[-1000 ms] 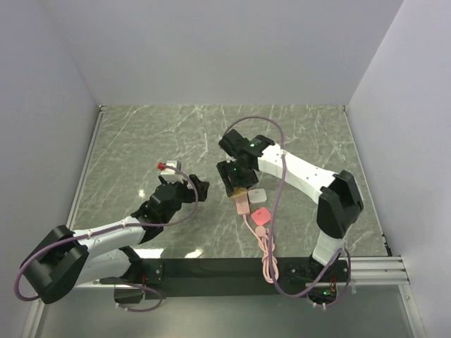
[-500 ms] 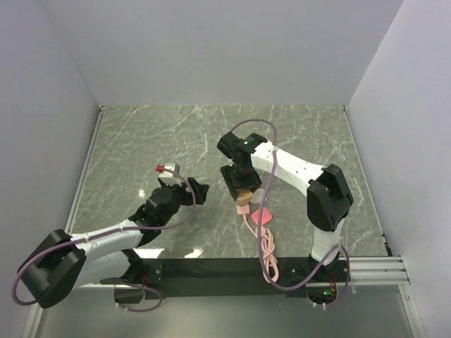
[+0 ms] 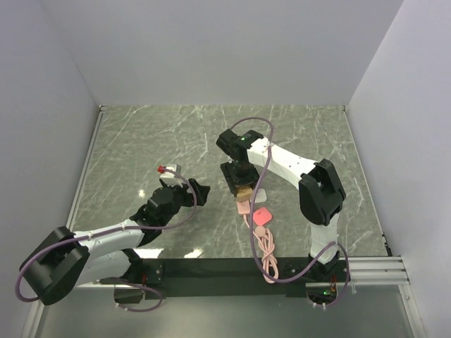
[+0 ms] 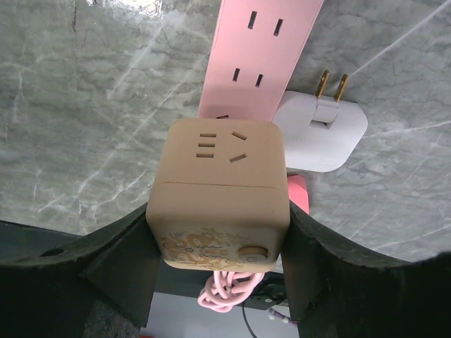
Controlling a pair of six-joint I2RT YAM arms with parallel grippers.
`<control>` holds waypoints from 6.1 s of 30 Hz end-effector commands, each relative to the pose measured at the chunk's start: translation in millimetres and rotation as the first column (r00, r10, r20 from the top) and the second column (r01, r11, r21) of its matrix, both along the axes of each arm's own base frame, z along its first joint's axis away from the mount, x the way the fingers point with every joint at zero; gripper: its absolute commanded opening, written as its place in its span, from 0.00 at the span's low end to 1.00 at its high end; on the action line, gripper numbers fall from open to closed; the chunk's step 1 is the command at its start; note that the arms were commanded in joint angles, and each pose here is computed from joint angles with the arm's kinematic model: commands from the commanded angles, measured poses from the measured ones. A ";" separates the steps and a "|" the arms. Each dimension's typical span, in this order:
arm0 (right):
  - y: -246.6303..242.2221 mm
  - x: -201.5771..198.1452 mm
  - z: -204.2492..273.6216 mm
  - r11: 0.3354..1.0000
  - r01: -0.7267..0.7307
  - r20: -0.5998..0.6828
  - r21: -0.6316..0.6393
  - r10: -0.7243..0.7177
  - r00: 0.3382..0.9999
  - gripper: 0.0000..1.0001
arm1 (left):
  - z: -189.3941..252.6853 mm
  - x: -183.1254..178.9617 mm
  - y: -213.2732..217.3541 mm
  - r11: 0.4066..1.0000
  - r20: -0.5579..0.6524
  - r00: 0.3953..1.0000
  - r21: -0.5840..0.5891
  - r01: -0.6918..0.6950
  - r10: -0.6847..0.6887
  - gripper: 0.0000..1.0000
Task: Insert the plug
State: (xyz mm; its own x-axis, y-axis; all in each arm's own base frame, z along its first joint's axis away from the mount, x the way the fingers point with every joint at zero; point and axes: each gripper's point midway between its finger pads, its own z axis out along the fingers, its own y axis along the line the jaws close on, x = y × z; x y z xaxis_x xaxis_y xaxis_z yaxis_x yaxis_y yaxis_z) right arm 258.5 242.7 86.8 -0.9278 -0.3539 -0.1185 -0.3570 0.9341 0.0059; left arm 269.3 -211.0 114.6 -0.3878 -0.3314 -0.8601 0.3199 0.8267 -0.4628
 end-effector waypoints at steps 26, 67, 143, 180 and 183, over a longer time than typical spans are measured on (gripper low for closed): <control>-7.8 -4.3 -2.7 0.999 0.034 -0.011 -0.025 -0.034 0.999 0.00 | -1.3 4.1 -5.7 1.000 0.001 1.000 -0.015 0.010 -0.010 0.99; -30.0 -30.2 1.8 0.997 0.074 -0.087 -0.038 -0.077 0.993 0.00 | -7.6 8.0 10.8 0.998 -0.024 0.999 -0.050 -0.038 0.037 0.99; -3.3 -3.2 24.0 0.993 0.113 0.022 0.028 -0.113 0.993 0.00 | -23.1 16.4 15.1 0.998 -0.067 0.998 -0.059 -0.026 0.022 0.99; -2.6 -0.7 11.9 0.996 0.086 0.018 0.000 -0.086 0.996 0.00 | -27.7 18.2 14.1 0.999 -0.076 0.997 -0.047 -0.024 0.020 0.99; -3.8 1.0 16.0 0.996 0.084 0.023 -0.011 -0.084 0.996 0.00 | -28.2 18.7 14.1 0.999 -0.078 0.997 -0.047 -0.024 0.020 0.99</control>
State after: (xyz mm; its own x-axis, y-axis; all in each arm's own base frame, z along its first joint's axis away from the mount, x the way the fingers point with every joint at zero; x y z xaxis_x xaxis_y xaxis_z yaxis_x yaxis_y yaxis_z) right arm 246.7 236.5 87.5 -0.9588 -0.2715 -0.0832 -0.2719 0.9623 -0.0074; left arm 278.5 -190.5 68.1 -0.4839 -0.3528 -0.8009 0.2320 0.8307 -0.5061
